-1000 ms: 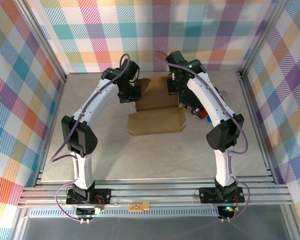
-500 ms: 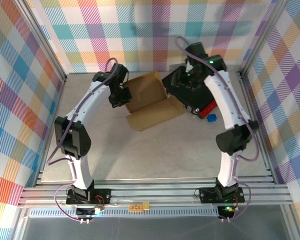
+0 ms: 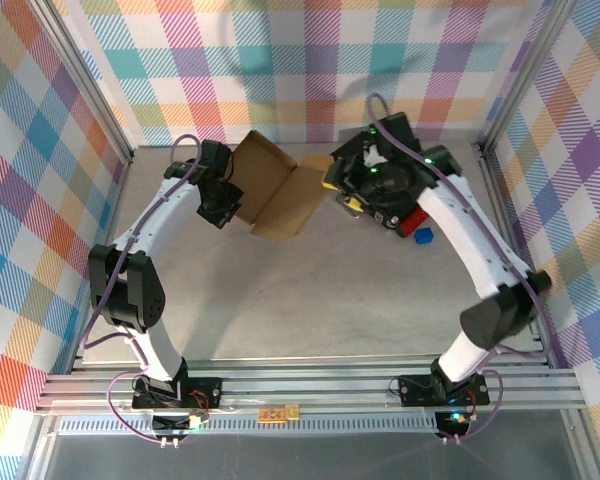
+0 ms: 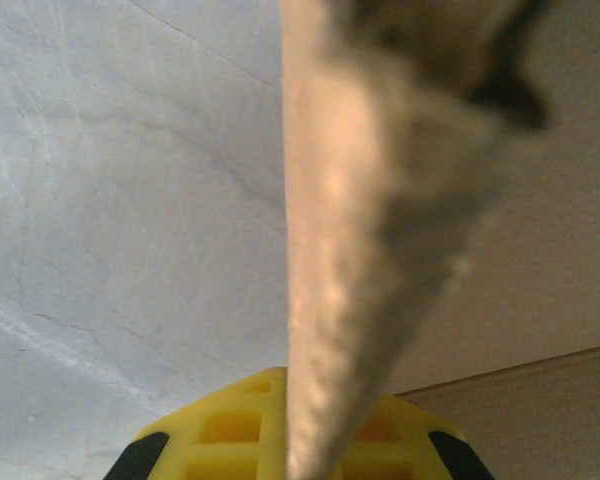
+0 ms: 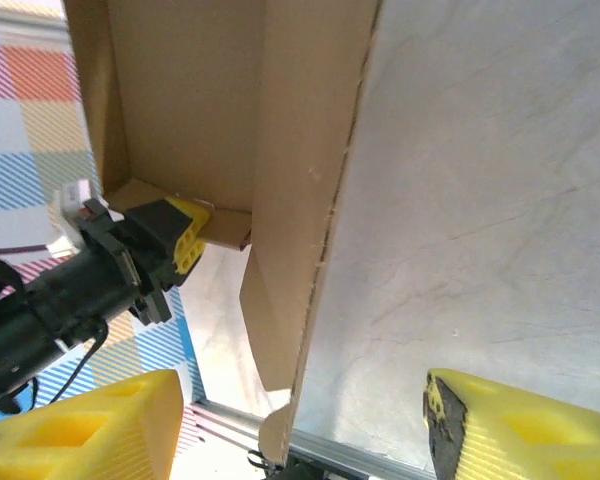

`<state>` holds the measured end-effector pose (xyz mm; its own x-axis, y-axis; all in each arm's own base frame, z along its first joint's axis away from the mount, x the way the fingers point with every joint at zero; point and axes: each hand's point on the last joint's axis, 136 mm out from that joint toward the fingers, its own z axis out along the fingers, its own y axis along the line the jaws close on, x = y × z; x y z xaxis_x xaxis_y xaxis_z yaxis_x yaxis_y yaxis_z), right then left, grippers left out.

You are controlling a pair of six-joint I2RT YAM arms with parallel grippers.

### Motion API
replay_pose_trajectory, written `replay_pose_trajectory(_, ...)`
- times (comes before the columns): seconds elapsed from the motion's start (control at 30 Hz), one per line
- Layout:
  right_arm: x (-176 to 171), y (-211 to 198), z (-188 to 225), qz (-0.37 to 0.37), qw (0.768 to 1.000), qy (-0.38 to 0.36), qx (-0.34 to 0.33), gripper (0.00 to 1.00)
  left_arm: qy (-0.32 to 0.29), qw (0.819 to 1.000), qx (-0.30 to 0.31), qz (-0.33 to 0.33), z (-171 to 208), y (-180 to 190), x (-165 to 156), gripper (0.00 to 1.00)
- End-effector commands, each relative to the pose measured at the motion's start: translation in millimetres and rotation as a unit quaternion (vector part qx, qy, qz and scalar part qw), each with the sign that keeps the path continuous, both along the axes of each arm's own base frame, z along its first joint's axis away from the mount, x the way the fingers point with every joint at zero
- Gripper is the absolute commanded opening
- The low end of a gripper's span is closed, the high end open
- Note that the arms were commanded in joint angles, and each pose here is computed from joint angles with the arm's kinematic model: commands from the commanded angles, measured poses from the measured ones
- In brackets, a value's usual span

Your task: Fold the paper box

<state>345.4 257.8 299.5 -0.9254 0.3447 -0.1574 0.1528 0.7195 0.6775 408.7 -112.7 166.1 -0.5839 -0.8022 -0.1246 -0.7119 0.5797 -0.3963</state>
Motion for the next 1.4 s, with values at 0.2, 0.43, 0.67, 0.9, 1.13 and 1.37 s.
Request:
replay_pose_trajectory(0.2, 10, 22, -25, 0.046, 0.995, 0.021, -0.086, 0.42, -0.025, 0.999, -0.016, 0.024, 12, 0, -1, 0.00)
replay_pose_trajectory(0.43, 12, 12, -34, 0.060, 0.984, 0.000, -0.167, 0.21, -0.027, 0.999, -0.010, 0.024, 15, 3, -4, 0.00)
replay_pose_trajectory(0.67, 18, 9, -50, 0.067, 0.975, -0.008, -0.211, 0.20, -0.031, 0.999, -0.019, 0.017, 14, -3, 1, 0.00)
replay_pose_trajectory(0.9, 31, 13, -48, 0.072, 0.968, -0.031, -0.237, 0.00, -0.033, 0.999, -0.039, 0.002, 13, -16, 4, 0.02)
replay_pose_trajectory(1.13, 43, -11, -55, 0.090, 0.934, -0.067, -0.339, 0.00, -0.036, 0.996, -0.075, -0.024, 28, -43, -6, 0.48)
replay_pose_trajectory(1.37, 58, -33, -46, 0.128, 0.888, -0.125, -0.423, 0.00, -0.025, 0.992, -0.122, -0.028, 41, -52, -41, 0.85)
